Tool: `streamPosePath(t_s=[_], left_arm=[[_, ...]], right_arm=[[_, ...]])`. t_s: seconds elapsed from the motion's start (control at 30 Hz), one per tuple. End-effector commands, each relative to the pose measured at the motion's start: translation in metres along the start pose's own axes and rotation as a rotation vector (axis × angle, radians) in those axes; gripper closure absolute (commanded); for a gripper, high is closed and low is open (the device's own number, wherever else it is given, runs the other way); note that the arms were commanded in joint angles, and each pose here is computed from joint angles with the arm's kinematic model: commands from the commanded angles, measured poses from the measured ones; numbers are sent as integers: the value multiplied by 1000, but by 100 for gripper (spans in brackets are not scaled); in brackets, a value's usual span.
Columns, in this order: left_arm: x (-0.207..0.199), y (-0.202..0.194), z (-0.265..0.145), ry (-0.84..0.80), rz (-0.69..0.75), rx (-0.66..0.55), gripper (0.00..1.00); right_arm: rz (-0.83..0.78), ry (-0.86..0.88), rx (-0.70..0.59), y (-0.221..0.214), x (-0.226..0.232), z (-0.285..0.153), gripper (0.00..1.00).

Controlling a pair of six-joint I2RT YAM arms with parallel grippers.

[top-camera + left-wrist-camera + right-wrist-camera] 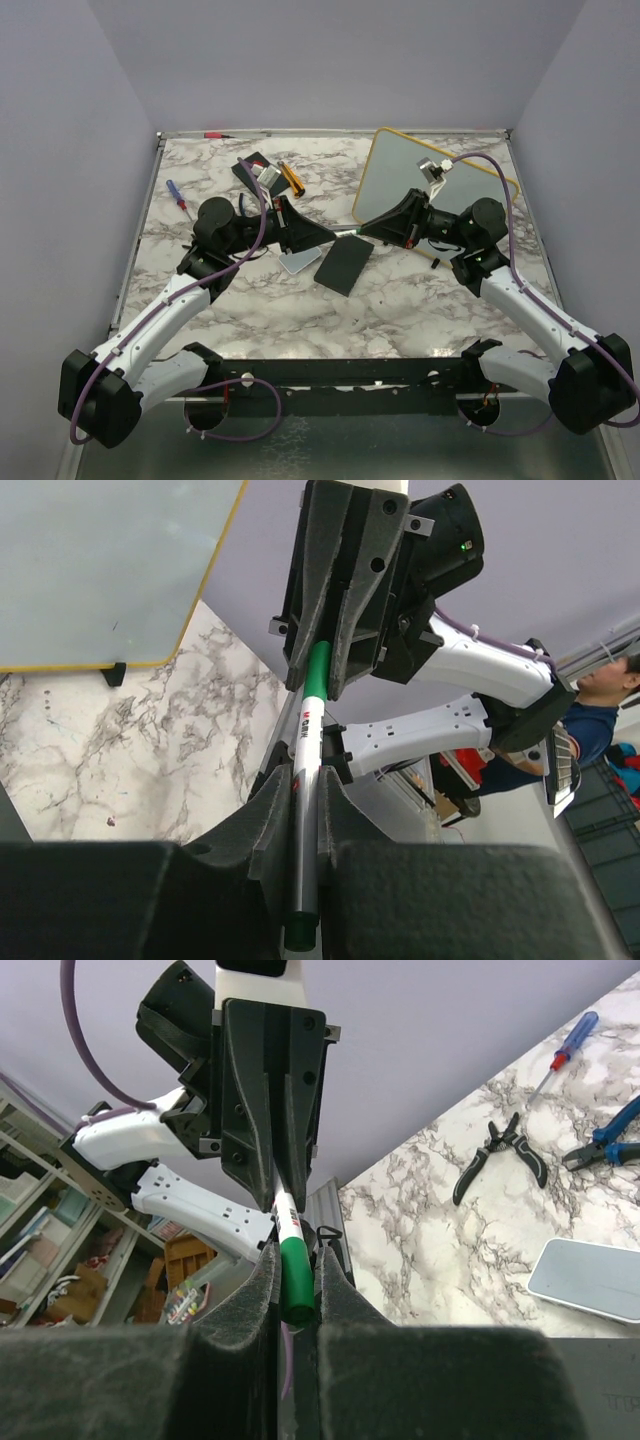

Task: Write a sentence on the whiteboard
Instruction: Open the whiteboard marker.

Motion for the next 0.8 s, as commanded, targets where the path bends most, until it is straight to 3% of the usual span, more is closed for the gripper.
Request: streamPosePath(t_s=[0.0,0.07,0.77], left_arm=[[-15,3,-3,-85,45,5,93],[-15,3,-3,-88,47,4,100],[-48,7,-21,-202,174,-54,100]], right_arm=[[24,-73,-34,-6,-14,-1,99],[28,-77,-39,-6,-15,-1,99],[-5,55,-45,1,14,-19,99]])
Point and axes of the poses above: each gripper's point midway between its finger pads, its own z axis out along the fingers, its own x axis along the line the jaws close on, y = z × x, the point moved 10 cm from there along -z, back along the fingers, and after that the axes turned 5 degrees about z, right-handed, at the moved point
